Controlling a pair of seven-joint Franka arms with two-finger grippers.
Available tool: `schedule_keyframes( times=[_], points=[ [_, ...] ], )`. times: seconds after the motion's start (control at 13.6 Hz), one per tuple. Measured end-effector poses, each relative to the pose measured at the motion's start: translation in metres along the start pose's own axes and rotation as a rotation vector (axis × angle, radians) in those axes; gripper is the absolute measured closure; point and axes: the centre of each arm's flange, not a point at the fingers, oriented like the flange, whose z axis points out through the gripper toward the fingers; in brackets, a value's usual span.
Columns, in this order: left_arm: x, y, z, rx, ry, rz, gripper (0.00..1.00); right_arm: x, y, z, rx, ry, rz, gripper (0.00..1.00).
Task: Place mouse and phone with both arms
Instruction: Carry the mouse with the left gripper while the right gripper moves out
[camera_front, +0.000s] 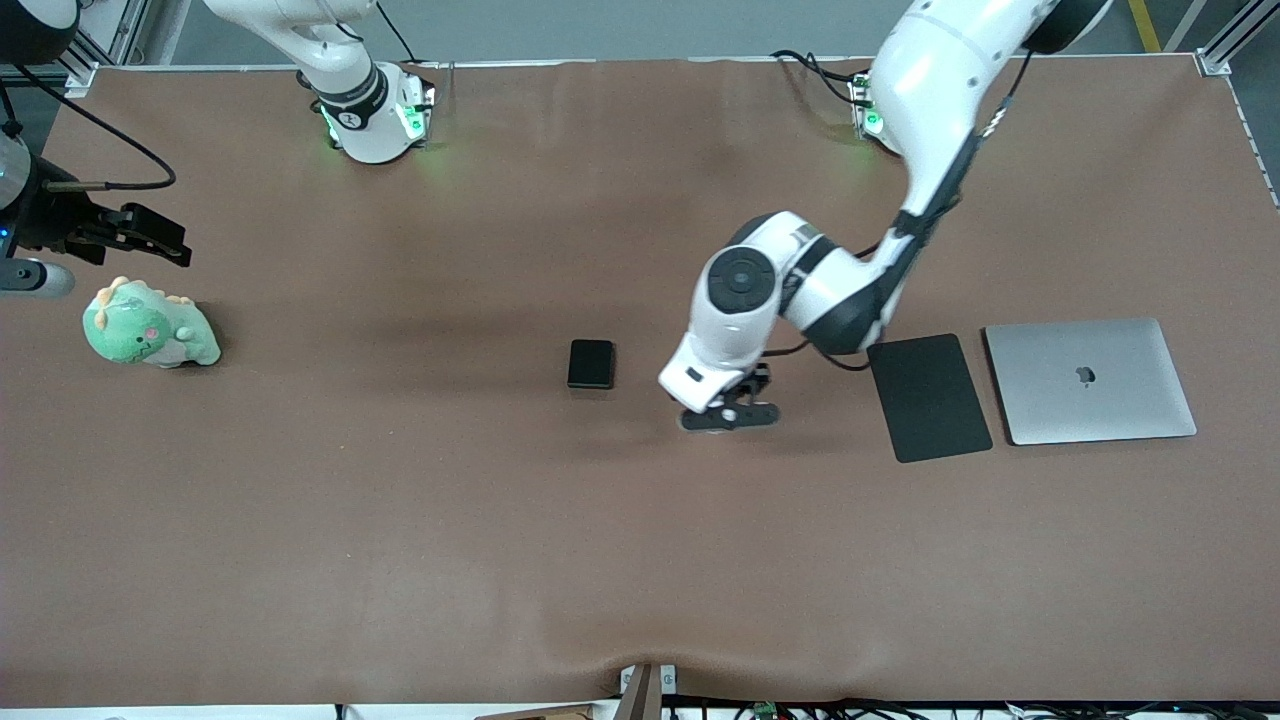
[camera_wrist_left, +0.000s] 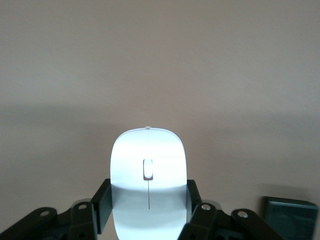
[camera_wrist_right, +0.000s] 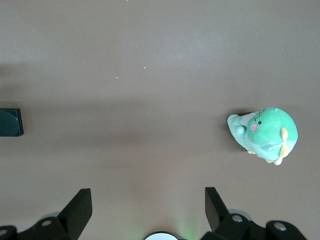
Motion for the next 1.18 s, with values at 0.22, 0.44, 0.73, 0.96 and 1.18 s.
schedule_keyframes(
  times=[0.22, 0.44, 0.73, 0.96, 1.18],
  points=[
    [0.026, -0.060, -0.037, 0.058, -0.031, -0.014, 0.38, 0.003, -0.009, 0.005, -0.002, -0.009, -0.020, 0.00],
    [0.037, -0.099, -0.043, 0.100, -0.081, -0.034, 0.38, 0.005, -0.035, 0.008, -0.008, -0.013, -0.067, 0.00],
    [0.047, -0.133, -0.044, 0.128, -0.119, -0.063, 0.38, 0.031, -0.043, 0.056, -0.015, -0.099, -0.077, 0.00],
    [0.055, -0.162, -0.040, 0.134, -0.145, -0.063, 0.38, 0.053, -0.047, 0.093, -0.019, -0.150, -0.080, 0.00],
    [0.055, -0.192, -0.029, 0.148, -0.179, -0.064, 0.38, 0.055, -0.070, 0.087, -0.019, -0.119, -0.115, 0.00]
  ],
)
